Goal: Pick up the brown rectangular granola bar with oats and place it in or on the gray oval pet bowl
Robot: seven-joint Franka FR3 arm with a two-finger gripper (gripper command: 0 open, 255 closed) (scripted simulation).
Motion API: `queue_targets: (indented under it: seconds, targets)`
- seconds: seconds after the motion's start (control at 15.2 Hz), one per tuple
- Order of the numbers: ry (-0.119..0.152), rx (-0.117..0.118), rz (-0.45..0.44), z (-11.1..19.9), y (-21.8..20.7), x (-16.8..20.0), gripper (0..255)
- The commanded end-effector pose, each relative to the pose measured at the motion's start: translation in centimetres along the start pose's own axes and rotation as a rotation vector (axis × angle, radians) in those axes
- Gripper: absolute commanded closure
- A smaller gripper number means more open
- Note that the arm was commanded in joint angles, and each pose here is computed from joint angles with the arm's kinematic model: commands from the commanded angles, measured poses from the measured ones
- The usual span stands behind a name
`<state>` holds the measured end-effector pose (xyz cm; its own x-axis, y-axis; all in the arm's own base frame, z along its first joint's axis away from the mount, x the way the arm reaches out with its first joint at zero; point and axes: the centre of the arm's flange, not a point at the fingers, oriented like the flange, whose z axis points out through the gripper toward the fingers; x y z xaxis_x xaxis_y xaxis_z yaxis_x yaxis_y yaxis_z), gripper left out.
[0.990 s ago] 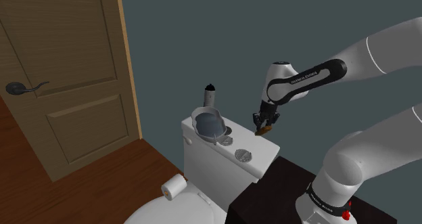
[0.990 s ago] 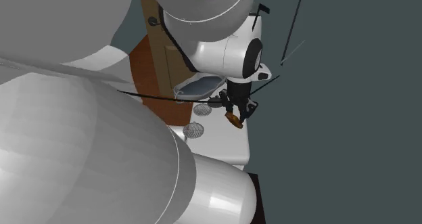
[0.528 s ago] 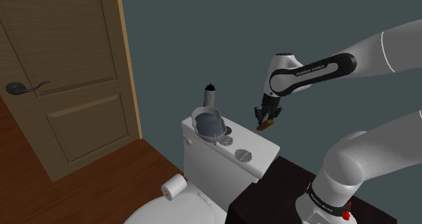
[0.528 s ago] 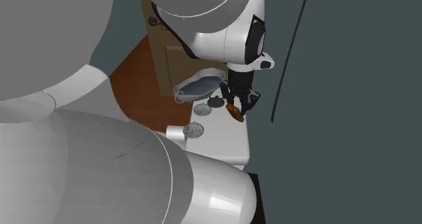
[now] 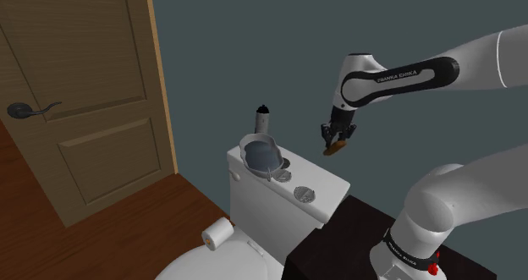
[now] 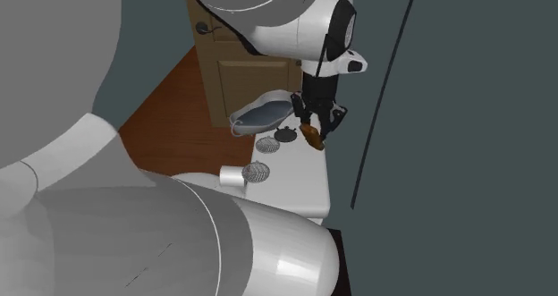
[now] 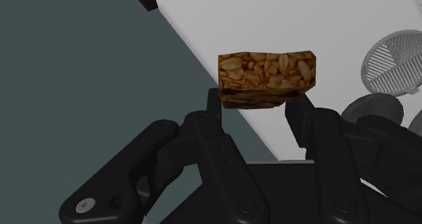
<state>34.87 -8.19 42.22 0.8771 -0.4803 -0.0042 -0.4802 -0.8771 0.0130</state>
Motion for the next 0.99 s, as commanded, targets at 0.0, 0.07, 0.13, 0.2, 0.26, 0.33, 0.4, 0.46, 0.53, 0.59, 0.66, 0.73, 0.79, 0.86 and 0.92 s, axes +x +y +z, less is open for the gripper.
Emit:
queue_targets:
  seconds: [0.0,0.07,0.13,0.2,0.26,0.33,0.4,0.46,0.53,0.59,0.66,0.73,0.79,0.86,0.92]
  targets:
    - [0.000,0.000,0.000,-1.1,0.0,0.0,255]
    - [0.000,0.000,0.000,-1.6,0.0,0.0,255]
    - [0.000,0.000,0.000,-1.7,0.0,0.0,255]
    - [0.000,0.000,0.000,-1.7,-1.2,0.5,255]
    - [0.000,0.000,0.000,-1.8,-2.4,1.0,255]
    - [0.000,0.000,0.000,-1.9,-3.7,1.4,255]
    - [0.000,0.000,0.000,-1.9,-4.9,1.9,255]
    - [0.000,0.000,0.000,-2.0,-6.1,2.4,255]
    - [0.000,0.000,0.000,-2.1,-7.4,2.8,255]
    - [0.000,0.000,0.000,-2.1,-8.6,3.3,255]
    - [0.000,0.000,0.000,-2.2,-9.8,3.8,255]
    - [0.000,0.000,0.000,-2.3,-11.1,4.2,255]
    - [0.000,0.000,0.000,-2.3,-12.3,4.7,255]
    - [0.000,0.000,0.000,-2.4,-13.5,5.2,255]
    - [0.000,0.000,0.000,-2.4,-14.8,5.6,255]
